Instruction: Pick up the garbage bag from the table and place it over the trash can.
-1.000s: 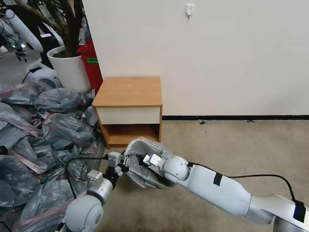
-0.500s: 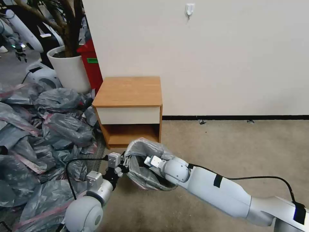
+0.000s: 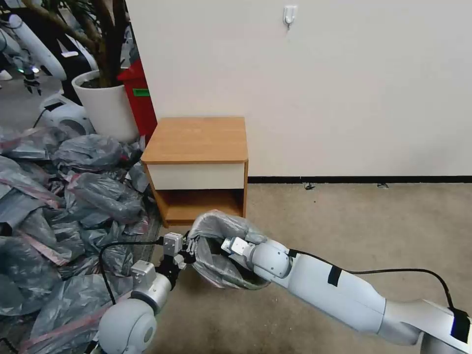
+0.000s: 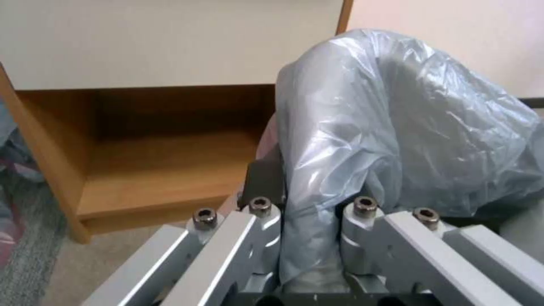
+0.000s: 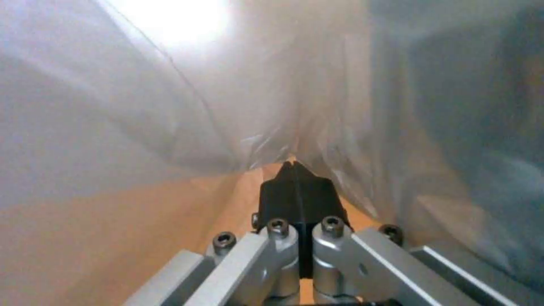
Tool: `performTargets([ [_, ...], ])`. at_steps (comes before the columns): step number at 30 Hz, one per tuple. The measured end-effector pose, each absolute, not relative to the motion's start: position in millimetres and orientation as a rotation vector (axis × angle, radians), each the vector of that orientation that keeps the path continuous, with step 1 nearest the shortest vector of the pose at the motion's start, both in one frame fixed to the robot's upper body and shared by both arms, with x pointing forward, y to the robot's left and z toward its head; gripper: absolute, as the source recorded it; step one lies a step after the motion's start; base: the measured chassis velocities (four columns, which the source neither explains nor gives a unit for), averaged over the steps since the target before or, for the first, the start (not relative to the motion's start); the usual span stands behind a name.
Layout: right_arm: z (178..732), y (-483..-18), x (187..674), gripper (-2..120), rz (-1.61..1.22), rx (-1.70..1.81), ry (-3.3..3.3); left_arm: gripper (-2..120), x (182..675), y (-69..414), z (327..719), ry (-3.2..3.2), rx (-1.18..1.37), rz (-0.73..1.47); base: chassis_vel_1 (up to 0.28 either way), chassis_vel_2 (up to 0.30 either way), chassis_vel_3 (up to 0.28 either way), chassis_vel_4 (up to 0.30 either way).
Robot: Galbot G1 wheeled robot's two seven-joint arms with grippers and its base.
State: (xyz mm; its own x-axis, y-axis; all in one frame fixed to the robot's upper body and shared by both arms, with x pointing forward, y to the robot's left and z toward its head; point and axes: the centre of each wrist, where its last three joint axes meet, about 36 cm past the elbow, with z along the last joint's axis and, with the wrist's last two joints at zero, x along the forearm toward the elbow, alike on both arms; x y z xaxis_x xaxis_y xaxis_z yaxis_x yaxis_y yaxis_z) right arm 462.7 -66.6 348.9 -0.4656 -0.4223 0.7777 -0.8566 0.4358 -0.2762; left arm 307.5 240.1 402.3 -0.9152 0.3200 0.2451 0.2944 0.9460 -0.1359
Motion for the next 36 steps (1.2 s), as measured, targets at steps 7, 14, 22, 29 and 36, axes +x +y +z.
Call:
performTargets([
  [7,354,-65,462,0,0.895,1.083,-2.074,10,310,239,398,-2.829,-0.428,0.146,0.0,0.0,0.0,0.0],
  [14,358,-65,458,0,0.892,1.095,-2.078,10,312,240,399,-2.829,-0.411,0.15,0.0,0.0,0.0,0.0],
  [22,371,-70,457,0,0.882,1.104,-2.104,10,317,243,399,-2.819,-0.391,0.158,0.0,0.0,0.0,0.0],
  [29,389,-74,448,0,0.862,1.142,-2.128,10,322,244,396,-2.815,-0.359,0.178,0.0,0.0,0.0,0.0],
  [36,404,-78,442,0,0.853,1.172,-2.148,10,323,244,393,-2.809,-0.346,0.195,0.0,0.0,0.0,0.0],
])
